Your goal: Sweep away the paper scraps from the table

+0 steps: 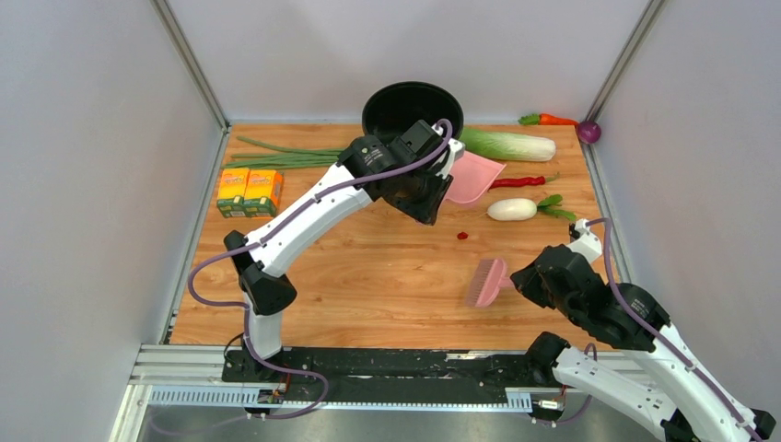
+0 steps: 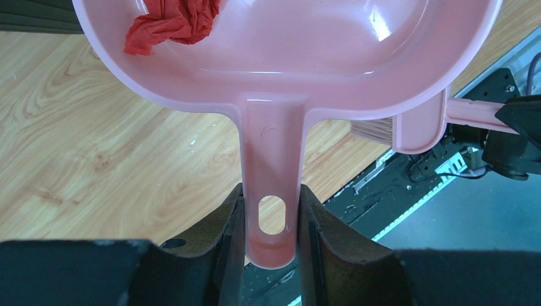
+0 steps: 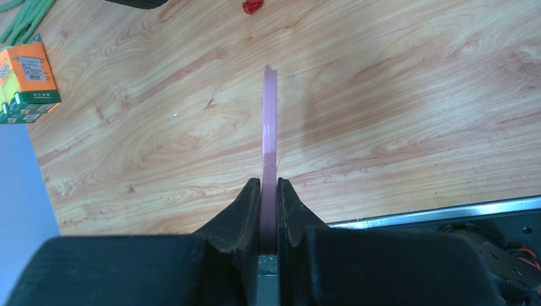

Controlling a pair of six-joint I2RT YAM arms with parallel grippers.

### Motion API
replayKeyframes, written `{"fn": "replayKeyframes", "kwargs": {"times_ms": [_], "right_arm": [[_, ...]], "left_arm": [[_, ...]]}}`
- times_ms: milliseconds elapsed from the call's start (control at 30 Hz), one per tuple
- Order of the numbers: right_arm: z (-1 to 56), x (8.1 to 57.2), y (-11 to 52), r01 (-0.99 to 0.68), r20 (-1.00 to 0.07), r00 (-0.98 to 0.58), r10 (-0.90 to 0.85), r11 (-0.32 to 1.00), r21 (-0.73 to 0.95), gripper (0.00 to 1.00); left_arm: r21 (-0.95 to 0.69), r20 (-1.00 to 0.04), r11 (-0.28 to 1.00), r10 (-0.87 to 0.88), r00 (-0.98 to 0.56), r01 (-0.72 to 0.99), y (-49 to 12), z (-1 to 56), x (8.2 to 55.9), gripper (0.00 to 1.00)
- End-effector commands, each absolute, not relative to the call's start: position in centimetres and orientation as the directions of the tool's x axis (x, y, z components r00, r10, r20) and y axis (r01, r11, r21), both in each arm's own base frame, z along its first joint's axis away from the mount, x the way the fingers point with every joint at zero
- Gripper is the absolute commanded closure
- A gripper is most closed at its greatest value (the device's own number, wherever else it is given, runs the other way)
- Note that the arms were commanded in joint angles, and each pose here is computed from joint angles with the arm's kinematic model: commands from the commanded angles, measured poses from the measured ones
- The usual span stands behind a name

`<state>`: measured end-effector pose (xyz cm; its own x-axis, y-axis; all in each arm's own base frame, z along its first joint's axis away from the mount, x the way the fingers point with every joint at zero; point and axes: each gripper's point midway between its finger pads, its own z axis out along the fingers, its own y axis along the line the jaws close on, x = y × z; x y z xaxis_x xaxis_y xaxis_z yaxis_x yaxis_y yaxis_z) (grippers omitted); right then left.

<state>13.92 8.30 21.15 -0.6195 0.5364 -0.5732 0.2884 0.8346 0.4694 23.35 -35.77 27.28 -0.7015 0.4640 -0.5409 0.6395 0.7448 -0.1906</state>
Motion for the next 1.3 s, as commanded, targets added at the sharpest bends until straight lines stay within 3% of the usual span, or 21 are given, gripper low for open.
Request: {"fn": "replayKeyframes", "kwargs": {"times_ms": [0, 433, 733, 1100, 1200, 1267], "right_arm": [[22.0, 14.7, 9.2, 0.279, -0.560, -0.593, 0.578, 0.801, 0.530, 1.00], [21.4, 14.8, 9.6, 0.279, -0.555, -0.606, 0.570, 0.805, 0.523, 1.00], [21.1, 14.9, 10.0, 0.278, -0.551, -0.613, 0.566, 0.807, 0.520, 1.00], [21.4, 14.9, 9.8, 0.274, -0.553, -0.603, 0.575, 0.801, 0.533, 1.00], [21.5, 14.8, 9.7, 0.272, -0.553, -0.601, 0.577, 0.798, 0.538, 1.00], [21.5, 14.7, 9.6, 0.271, -0.554, -0.599, 0.579, 0.797, 0.540, 1.00]], "left_arm": [[-0.243, -0.588, 0.731, 0.412, -0.696, 0.638, -36.6, 29.2, 24.1, 1.00], [-0.353, -0.638, 0.698, 0.308, -0.706, 0.623, -37.6, 32.3, 26.5, 1.00], [-0.503, -0.660, 0.643, 0.146, -0.737, 0.577, -38.2, 35.2, 31.0, 1.00], [-0.767, -0.572, 0.407, -0.086, -0.815, 0.496, -39.2, 39.5, 35.2, 1.00], [-0.849, -0.489, 0.301, -0.135, -0.862, 0.434, -39.5, 40.8, 35.5, 1.00], [-0.870, -0.487, 0.190, -0.190, -0.853, 0.454, -39.7, 43.2, 36.1, 1.00]]}}
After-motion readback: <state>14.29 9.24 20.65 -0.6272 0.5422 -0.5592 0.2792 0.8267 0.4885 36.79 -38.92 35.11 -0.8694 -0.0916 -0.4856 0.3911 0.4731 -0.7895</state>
